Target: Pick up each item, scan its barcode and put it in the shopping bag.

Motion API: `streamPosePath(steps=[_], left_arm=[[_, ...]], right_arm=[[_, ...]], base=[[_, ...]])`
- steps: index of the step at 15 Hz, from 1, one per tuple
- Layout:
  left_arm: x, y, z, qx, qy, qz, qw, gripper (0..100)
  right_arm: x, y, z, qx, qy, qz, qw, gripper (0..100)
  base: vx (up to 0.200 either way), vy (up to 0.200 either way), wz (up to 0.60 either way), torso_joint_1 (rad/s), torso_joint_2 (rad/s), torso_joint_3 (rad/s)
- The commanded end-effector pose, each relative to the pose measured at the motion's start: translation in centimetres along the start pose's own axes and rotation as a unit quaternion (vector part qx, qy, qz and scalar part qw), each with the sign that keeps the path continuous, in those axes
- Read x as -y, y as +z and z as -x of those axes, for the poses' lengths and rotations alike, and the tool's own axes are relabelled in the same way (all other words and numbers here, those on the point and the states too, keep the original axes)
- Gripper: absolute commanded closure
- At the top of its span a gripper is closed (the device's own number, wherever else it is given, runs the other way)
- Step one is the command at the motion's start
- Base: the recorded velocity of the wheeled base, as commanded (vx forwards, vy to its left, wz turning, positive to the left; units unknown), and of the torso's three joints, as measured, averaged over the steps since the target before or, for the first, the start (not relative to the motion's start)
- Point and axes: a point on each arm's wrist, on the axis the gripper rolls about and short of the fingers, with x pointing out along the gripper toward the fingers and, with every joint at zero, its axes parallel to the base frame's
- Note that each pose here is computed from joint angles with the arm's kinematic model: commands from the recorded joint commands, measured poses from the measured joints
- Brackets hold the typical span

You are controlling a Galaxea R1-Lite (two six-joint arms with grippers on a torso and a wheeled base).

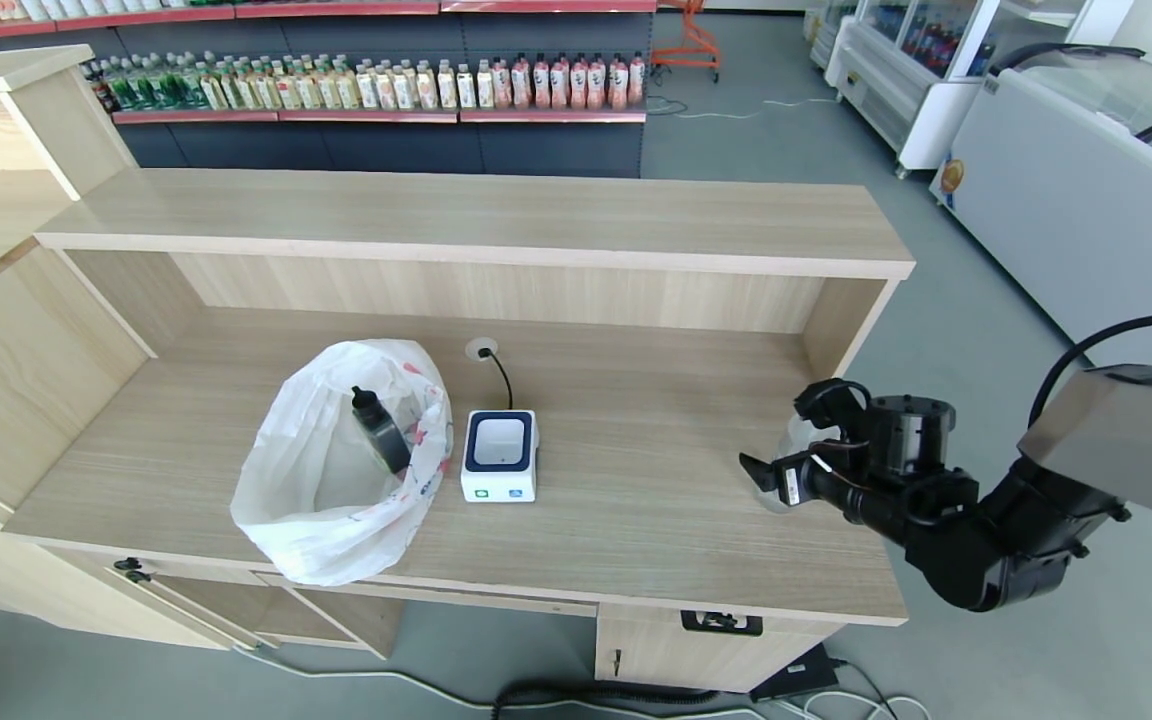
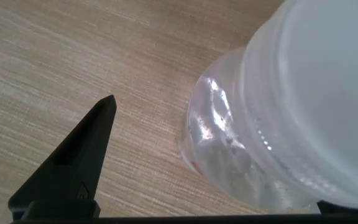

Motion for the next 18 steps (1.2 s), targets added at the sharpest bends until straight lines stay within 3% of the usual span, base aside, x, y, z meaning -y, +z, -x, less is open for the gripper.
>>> streamPosePath(steps=[1, 5, 6, 18], left_arm=[[0.0, 0.0, 0.0, 0.000, 0.000, 0.000, 1.0000, 0], [0.0, 0.0, 0.0, 0.000, 0.000, 0.000, 1.0000, 0], [0.0, 0.0, 0.0, 0.000, 0.000, 0.000, 1.0000, 0], [0.0, 0.0, 0.0, 0.000, 0.000, 0.000, 1.0000, 0]], right_arm=[[-0.2, -0.4, -0.7, -0.002, 0.002, 0.001, 1.000, 0], [-0.2, -0.5, -1.7, 0.002, 0.001, 0.000, 1.000, 0], [-0.2, -0.5, -1.7, 0.002, 0.002, 0.000, 1.000, 100], [0.8, 1.2, -1.0, 0.025, -0.013, -0.006, 1.000, 100]], base=[[0.000, 0.000, 0.00, 0.000, 0.00, 0.000], [0.000, 0.000, 0.00, 0.000, 0.00, 0.000], [0.000, 0.000, 0.00, 0.000, 0.00, 0.000], [0.000, 0.000, 0.00, 0.000, 0.00, 0.000]])
